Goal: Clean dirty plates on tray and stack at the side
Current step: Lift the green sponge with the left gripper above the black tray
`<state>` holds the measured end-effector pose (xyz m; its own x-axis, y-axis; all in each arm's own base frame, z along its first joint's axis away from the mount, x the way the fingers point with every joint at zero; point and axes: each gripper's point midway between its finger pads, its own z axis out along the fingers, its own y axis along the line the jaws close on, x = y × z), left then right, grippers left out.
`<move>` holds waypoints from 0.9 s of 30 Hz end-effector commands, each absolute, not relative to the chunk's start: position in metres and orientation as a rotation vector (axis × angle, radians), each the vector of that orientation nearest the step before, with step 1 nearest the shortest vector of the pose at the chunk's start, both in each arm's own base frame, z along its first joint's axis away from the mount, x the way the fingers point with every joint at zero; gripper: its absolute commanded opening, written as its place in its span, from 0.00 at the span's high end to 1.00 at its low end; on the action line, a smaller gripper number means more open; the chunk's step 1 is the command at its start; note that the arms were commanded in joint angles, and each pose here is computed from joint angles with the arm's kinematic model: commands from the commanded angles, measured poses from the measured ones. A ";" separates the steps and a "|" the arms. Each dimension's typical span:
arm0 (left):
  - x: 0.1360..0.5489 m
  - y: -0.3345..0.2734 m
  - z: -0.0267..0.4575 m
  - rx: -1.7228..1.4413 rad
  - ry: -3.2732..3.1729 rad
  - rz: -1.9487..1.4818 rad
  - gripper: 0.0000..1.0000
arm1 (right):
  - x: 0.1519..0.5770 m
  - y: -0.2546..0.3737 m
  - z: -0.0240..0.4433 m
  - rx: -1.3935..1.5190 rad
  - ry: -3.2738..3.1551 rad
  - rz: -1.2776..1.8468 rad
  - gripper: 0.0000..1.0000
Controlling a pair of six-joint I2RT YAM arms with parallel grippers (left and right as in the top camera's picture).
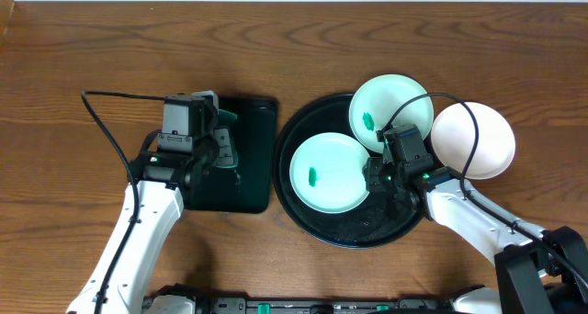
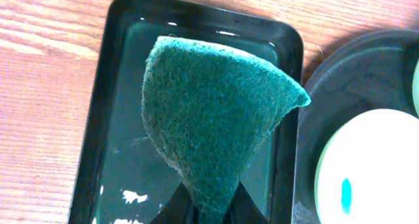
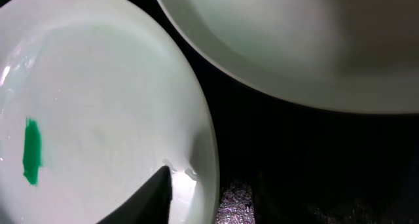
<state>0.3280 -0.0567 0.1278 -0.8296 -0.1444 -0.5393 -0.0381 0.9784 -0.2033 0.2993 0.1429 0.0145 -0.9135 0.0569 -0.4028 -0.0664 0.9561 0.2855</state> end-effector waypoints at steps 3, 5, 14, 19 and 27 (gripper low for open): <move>0.334 -0.053 0.133 -0.169 2.517 -0.234 0.93 | 0.299 0.141 0.014 -0.010 2.688 0.398 0.33; 0.334 -0.053 0.133 -0.169 2.518 -0.234 0.93 | 0.298 0.140 0.013 -0.009 2.694 0.395 0.07; 0.333 -0.053 0.132 -0.170 2.523 -0.234 0.93 | 0.294 0.139 0.011 -0.012 2.710 0.384 0.01; 0.330 -0.056 0.130 -0.165 2.537 -0.255 0.92 | 0.294 0.139 0.011 -0.012 2.710 0.384 0.01; 0.316 -0.066 0.123 -0.200 2.603 -0.345 0.92 | 0.294 0.139 0.011 -0.012 2.710 0.384 0.01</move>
<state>0.3176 -0.0621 0.1221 -0.8559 -0.1869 -0.4821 -0.0691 0.9654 -0.2515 0.2978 0.1422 0.0136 -0.9158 0.0508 -0.3983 -0.0688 0.9574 0.2803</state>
